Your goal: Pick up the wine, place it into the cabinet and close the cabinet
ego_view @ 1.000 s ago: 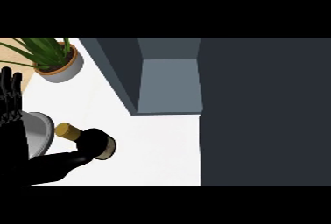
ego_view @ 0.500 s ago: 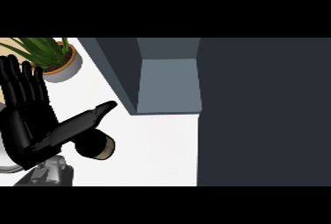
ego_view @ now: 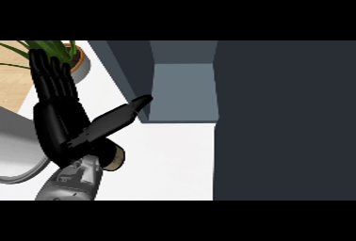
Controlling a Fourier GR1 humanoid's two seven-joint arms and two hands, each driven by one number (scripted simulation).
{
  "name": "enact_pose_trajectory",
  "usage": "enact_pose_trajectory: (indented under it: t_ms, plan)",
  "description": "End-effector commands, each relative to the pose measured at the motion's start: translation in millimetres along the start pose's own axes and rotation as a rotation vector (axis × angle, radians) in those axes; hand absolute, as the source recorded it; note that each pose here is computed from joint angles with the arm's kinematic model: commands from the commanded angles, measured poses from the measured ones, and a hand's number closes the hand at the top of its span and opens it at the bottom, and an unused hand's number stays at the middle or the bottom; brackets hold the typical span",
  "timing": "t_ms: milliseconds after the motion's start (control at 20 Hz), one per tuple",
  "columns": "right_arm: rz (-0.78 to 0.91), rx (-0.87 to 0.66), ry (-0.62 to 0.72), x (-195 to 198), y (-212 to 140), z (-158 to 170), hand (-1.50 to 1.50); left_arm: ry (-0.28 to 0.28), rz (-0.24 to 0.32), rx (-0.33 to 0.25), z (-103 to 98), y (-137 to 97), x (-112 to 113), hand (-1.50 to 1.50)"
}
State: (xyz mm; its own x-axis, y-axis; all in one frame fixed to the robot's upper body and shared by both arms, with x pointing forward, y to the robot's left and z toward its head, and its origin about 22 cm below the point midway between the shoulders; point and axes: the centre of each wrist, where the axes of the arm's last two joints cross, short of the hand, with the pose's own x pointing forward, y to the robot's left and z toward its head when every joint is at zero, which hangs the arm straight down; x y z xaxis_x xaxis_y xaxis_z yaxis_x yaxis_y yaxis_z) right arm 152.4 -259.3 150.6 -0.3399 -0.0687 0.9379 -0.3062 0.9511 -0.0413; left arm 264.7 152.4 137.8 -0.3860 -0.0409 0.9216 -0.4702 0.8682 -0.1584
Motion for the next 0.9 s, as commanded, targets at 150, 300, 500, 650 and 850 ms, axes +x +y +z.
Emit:
enact_pose_trajectory:
  t_ms: [150, 300, 500, 650, 850]
  plan:
    - [-0.013, 0.0, 0.003, 17.1, -1.1, 0.3, -1.5, 0.011, 0.004, 0.011, 7.4, -12.3, 11.9, -1.5]
    - [0.003, 0.005, 0.014, 11.3, -6.0, -1.6, -1.5, 0.005, -0.023, 0.017, 20.0, -9.8, 4.4, -1.5]
    - [-0.003, 0.012, 0.0, 16.9, 8.5, -4.9, -1.5, 0.005, -0.021, 0.022, 0.7, -9.7, 6.3, -1.5]
    - [0.004, -0.007, 0.004, 10.5, -5.1, -3.0, -1.5, 0.038, -0.035, 0.044, 21.5, -7.0, 8.7, -1.5]
    - [-0.011, 0.007, 0.011, 4.6, -3.5, -19.6, -1.5, 0.04, -0.06, 0.082, 29.7, 15.5, 9.3, -1.5]
